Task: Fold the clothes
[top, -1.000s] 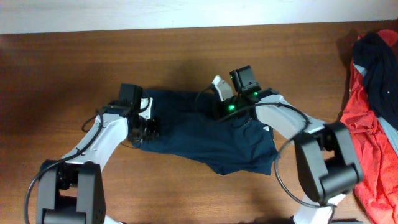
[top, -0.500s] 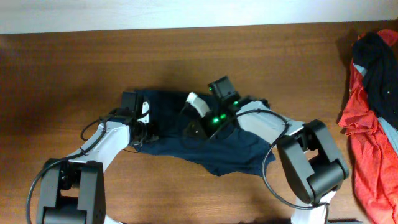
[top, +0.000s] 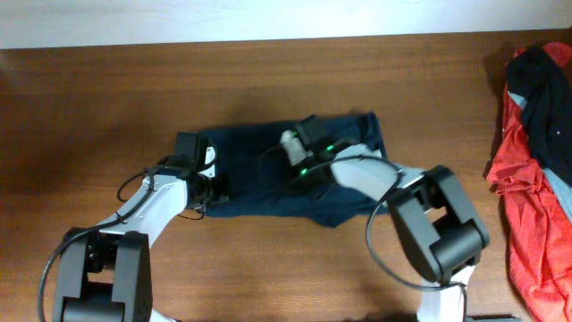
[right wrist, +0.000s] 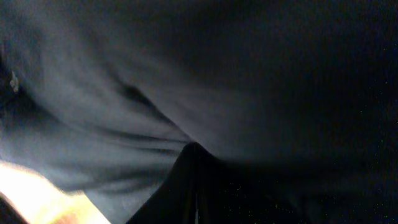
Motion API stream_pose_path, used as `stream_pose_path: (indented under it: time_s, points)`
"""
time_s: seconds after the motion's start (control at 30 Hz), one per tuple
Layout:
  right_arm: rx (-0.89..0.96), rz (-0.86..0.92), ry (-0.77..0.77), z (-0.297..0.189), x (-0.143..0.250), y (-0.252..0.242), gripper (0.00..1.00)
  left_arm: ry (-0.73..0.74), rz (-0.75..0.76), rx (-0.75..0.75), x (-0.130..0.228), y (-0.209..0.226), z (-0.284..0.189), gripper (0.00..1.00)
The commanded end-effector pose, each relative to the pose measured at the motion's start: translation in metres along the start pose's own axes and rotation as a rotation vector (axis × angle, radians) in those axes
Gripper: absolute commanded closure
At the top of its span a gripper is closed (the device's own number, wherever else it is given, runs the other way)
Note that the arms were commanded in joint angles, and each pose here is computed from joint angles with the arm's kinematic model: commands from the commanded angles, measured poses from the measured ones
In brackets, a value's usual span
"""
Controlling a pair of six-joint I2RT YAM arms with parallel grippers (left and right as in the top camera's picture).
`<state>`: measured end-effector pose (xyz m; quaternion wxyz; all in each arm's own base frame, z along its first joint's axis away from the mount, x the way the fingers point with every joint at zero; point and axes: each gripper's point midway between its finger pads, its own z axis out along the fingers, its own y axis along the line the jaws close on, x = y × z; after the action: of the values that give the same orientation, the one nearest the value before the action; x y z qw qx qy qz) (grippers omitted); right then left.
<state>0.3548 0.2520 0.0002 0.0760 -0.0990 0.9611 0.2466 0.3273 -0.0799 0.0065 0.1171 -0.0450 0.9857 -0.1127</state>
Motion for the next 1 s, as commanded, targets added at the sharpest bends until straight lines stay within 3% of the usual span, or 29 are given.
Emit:
stream_pose_path:
  time_s: [0.0,0.2,0.43,0.57,0.77,0.97]
  points:
    - [0.303,0.26,-0.019,-0.015,0.005,-0.113,0.96,0.026,-0.025,-0.068,0.009,0.017,0.005,0.95]
    - [0.329,0.329,0.031,-0.046,0.019,-0.155,0.96,0.02,-0.021,-0.105,0.009,0.023,0.005,0.95]
    - [0.258,0.212,0.052,-0.056,0.019,-0.133,0.96,0.02,-0.021,-0.095,0.008,0.021,0.004,0.95]
    - [0.244,0.172,0.057,-0.056,0.02,-0.115,0.94,0.045,0.012,0.051,0.012,-0.004,0.001,0.94]
    - [0.154,0.041,-0.025,-0.082,0.004,-0.068,0.78,0.109,0.042,0.35,0.024,-0.055,-0.011,0.89]
    - [0.105,-0.029,-0.079,-0.101,-0.001,-0.033,0.69,0.098,0.104,0.404,0.024,-0.063,-0.014,0.85]
